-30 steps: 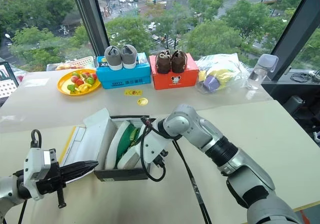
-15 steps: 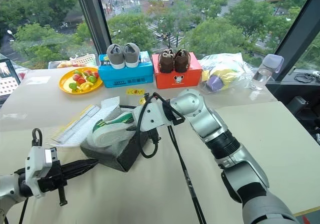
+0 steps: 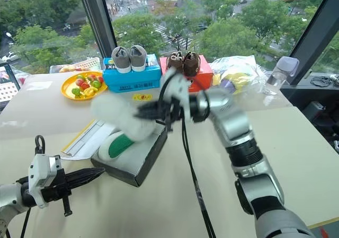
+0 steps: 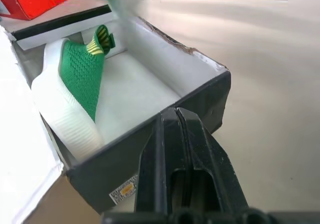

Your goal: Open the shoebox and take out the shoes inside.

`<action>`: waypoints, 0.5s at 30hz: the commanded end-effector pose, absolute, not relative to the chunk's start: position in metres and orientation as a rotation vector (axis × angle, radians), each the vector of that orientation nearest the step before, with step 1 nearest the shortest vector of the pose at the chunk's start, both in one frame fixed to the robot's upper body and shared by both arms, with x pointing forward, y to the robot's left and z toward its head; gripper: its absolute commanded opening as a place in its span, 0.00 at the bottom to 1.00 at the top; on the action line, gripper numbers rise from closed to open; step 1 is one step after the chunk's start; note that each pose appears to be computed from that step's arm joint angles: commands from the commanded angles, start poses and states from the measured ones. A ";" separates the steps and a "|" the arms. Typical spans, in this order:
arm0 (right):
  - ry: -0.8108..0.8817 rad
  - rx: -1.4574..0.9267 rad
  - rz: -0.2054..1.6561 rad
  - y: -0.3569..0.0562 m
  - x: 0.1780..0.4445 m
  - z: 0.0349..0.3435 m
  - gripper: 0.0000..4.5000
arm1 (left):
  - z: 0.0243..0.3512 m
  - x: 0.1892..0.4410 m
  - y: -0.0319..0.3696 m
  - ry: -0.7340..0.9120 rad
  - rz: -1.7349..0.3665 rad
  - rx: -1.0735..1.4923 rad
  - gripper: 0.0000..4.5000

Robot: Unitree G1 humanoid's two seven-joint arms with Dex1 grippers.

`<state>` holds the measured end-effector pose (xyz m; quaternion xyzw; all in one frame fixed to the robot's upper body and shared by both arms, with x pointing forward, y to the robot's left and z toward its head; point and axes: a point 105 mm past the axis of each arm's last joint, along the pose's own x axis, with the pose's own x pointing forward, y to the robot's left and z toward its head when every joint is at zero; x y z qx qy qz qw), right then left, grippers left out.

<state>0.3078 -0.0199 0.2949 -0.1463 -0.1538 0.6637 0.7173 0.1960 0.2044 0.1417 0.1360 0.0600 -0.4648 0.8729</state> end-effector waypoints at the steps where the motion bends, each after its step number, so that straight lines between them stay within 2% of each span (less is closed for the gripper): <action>1: -0.452 -0.085 1.323 -0.054 0.305 0.353 0.06 | 0.145 0.195 0.201 0.098 -0.982 0.292 0.00; 3: -0.450 -0.025 1.179 -0.075 0.316 0.361 0.06 | 0.144 0.196 0.201 0.098 -0.980 0.287 0.00; 6: -0.409 -0.119 0.868 -0.108 0.344 0.351 0.06 | 0.143 0.196 0.201 0.100 -0.989 0.281 0.00; 9: -0.298 -0.524 0.521 -0.144 0.369 0.305 0.06 | 0.142 0.198 0.199 0.098 -0.997 0.277 0.00; 11: -0.264 -0.686 0.434 -0.153 0.368 0.280 0.06 | 0.142 0.199 0.198 0.096 -1.002 0.275 0.00; 13: -0.263 -0.751 0.357 -0.154 0.364 0.262 0.06 | 0.141 0.201 0.197 0.098 -1.008 0.273 0.00; 15: -0.255 -0.940 0.245 -0.158 0.363 0.241 0.06 | 0.140 0.202 0.197 0.112 -1.017 0.267 0.00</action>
